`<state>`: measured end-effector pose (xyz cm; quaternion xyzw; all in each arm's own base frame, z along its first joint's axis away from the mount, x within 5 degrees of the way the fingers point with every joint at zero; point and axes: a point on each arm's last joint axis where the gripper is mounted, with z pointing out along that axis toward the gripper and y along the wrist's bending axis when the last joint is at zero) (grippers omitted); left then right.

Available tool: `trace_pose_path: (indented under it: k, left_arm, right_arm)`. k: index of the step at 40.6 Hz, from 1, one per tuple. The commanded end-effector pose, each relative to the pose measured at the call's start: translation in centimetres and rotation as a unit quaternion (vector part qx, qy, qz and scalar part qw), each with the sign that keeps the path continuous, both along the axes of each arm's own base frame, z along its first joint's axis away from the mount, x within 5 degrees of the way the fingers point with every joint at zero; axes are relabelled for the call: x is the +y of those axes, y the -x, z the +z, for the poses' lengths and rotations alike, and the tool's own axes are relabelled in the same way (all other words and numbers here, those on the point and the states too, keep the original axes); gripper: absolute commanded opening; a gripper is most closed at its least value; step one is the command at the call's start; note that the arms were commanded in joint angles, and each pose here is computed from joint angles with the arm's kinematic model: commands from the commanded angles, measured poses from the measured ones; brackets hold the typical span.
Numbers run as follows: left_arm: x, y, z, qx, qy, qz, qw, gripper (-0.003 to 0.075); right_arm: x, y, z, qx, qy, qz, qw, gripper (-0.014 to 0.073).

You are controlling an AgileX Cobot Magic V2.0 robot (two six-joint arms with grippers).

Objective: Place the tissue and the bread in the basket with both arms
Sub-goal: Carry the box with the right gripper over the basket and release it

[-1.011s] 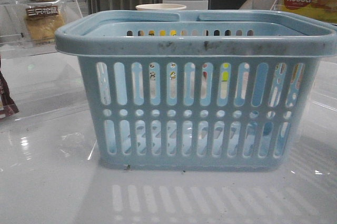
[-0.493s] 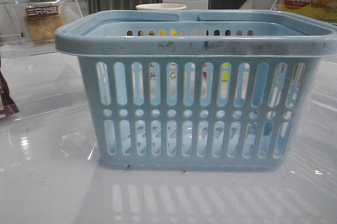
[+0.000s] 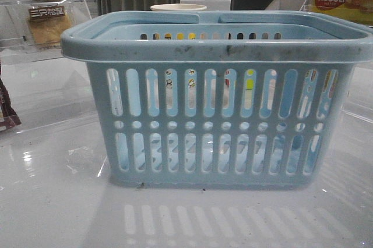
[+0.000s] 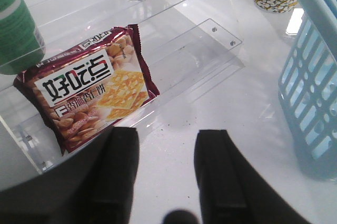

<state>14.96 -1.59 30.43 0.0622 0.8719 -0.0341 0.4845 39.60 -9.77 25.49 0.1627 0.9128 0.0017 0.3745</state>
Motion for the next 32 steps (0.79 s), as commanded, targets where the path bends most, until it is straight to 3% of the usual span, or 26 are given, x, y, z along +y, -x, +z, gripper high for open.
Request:
trace_pose_path:
  k: [1,8,11,19,32]
  left_arm:
    - [0.0,-0.5,1.6,-0.052,0.009,0.008,0.999,0.0329]
    - [0.0,-0.5,1.6,-0.052,0.009,0.008,0.999,0.0329]
    - [0.0,-0.5,1.6,-0.052,0.009,0.008,0.999,0.0329]
    - [0.0,-0.5,1.6,-0.052,0.009,0.008,0.999,0.0329]
    - [0.0,-0.5,1.6,-0.052,0.009,0.008,0.999,0.0329]
  right_arm:
    - [-0.4,-0.6,3.6,-0.081,0.021,-0.007,0.997,0.0494]
    - [-0.4,-0.8,3.9,-0.095,0.025,-0.009,0.995,0.0246]
    - [-0.4,-0.7,4.0,-0.095,0.025,-0.009,0.995,0.0195]
    - [0.3,0.6,6.5,-0.113,0.012,-0.009,0.994,0.0185]
    - [5.7,6.4,14.8,-0.174,0.018,0.057,0.983,0.0185]
